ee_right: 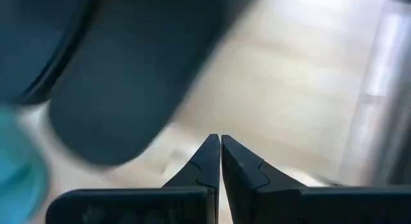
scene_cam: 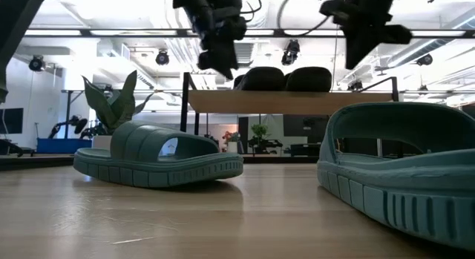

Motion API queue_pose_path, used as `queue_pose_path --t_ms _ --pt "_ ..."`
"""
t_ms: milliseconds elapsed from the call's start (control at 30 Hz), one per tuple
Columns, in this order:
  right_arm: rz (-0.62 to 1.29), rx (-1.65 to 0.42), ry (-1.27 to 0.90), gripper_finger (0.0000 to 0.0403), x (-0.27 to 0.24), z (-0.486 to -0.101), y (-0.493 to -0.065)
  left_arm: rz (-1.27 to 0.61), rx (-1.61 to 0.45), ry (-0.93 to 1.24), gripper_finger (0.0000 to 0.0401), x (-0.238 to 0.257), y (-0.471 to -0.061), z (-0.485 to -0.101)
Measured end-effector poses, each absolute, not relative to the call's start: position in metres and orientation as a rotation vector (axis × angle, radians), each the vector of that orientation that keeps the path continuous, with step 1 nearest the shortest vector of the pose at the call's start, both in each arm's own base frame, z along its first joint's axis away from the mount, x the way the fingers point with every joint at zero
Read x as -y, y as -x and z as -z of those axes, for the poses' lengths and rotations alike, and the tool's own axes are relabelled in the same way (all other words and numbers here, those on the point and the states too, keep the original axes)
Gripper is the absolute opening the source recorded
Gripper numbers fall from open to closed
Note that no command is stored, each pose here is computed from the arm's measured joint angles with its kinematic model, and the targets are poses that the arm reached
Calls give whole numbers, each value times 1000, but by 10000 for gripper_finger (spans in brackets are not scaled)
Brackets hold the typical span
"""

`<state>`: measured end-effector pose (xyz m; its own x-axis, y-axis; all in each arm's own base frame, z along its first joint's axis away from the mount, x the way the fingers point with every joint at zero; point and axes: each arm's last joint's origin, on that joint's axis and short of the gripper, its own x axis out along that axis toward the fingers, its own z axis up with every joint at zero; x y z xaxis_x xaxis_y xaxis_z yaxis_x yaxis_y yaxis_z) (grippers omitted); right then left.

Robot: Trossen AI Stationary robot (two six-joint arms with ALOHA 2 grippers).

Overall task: Pick and place slides into the shelf
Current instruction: Adjust the black slides on the shelf

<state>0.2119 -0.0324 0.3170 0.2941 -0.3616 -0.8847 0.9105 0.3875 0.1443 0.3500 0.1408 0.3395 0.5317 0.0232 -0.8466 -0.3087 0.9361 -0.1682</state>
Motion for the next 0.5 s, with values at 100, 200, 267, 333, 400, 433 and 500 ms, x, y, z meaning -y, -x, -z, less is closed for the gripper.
queue_pose_path --t_ms 100,200,267,333,400,433,500 --pt "1023 -866 -776 8 44 -319 -205 -252 -1000 306 176 -146 -345 -342" --pt "1063 -867 -776 8 58 -316 -205 -286 -996 335 176 -154 -341 -341" --pt "1094 -881 -769 8 69 -313 -205 -310 -992 350 176 -161 -338 -341" --pt "1114 -893 -761 8 80 -309 -208 -333 -988 361 176 -169 -334 -341" --pt "1111 -895 -743 8 89 -306 -213 -353 -985 372 176 -177 -330 -341" --pt "1105 -892 -733 8 93 -304 -215 -364 -983 379 176 -181 -328 -341" --pt "1088 -882 -715 8 100 -301 -221 -380 -984 391 176 -188 -326 -339"
